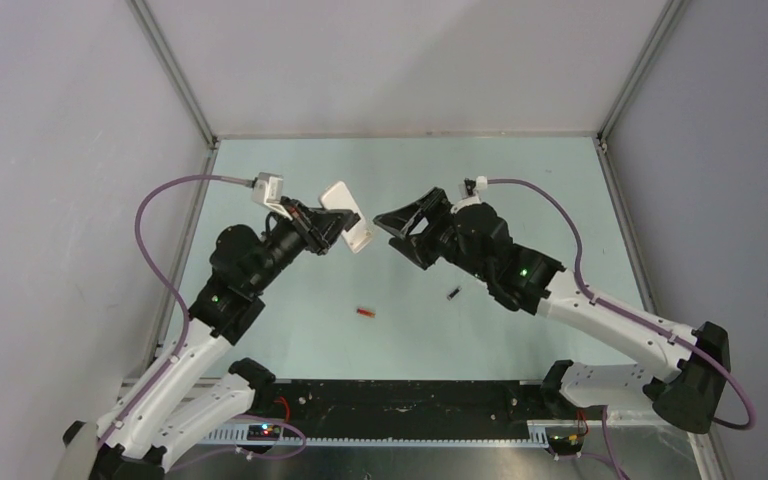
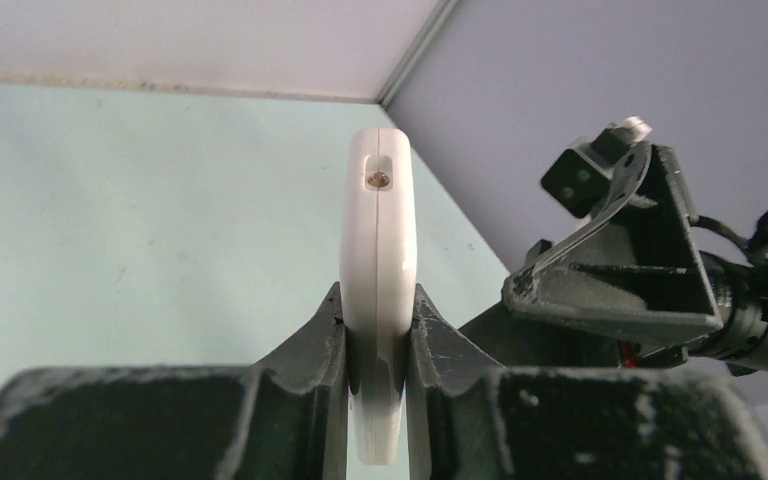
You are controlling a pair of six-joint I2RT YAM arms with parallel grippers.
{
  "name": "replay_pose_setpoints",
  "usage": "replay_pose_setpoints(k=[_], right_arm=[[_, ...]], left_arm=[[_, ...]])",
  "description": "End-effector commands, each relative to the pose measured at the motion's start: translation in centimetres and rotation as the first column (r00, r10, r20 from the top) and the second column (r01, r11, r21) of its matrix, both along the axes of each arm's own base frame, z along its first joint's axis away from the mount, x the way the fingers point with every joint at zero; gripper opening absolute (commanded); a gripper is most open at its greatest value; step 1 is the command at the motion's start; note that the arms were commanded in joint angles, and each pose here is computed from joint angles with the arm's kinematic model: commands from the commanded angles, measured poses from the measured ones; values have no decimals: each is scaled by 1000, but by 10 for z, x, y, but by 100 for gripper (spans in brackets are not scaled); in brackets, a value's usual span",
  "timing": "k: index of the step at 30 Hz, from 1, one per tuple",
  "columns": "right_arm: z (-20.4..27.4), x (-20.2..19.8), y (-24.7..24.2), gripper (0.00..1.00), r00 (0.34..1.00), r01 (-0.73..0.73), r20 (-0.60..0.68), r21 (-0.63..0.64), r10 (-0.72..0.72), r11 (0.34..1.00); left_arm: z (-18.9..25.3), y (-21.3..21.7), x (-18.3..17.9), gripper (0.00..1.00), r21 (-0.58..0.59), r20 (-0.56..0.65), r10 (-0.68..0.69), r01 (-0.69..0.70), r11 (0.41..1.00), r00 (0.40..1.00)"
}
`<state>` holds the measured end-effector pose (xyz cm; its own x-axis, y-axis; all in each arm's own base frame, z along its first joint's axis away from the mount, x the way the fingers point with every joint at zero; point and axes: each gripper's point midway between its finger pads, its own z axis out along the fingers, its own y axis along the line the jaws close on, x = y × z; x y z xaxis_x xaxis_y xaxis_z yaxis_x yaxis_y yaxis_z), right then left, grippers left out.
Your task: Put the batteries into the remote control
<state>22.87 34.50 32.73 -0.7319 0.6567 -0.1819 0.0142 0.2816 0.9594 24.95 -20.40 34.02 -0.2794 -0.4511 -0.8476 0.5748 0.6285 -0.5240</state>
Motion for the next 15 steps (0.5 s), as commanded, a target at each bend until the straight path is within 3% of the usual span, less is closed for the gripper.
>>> replay_pose_setpoints(k=[1, 7, 11, 15], right_arm=[[-28, 9, -18, 72, 1000, -12, -30, -125, 9, 992], [-108, 2, -46, 69, 989, -130, -4, -521, 150, 844], [-144, -4, -29, 64, 956, -251, -36, -617, 292, 745], [-166, -22, 10, 58, 864, -347, -6, -731, 503, 587]], left_arm=[[-18, 17, 16, 0, 66, -23, 122, -121, 991, 992], [-47, 37, 26, 0, 181, -91, 238, -219, 959, 967], [-52, 41, 26, 0, 201, -102, 248, -224, 954, 963], [-53, 54, 24, 0, 217, -106, 294, -266, 939, 950]])
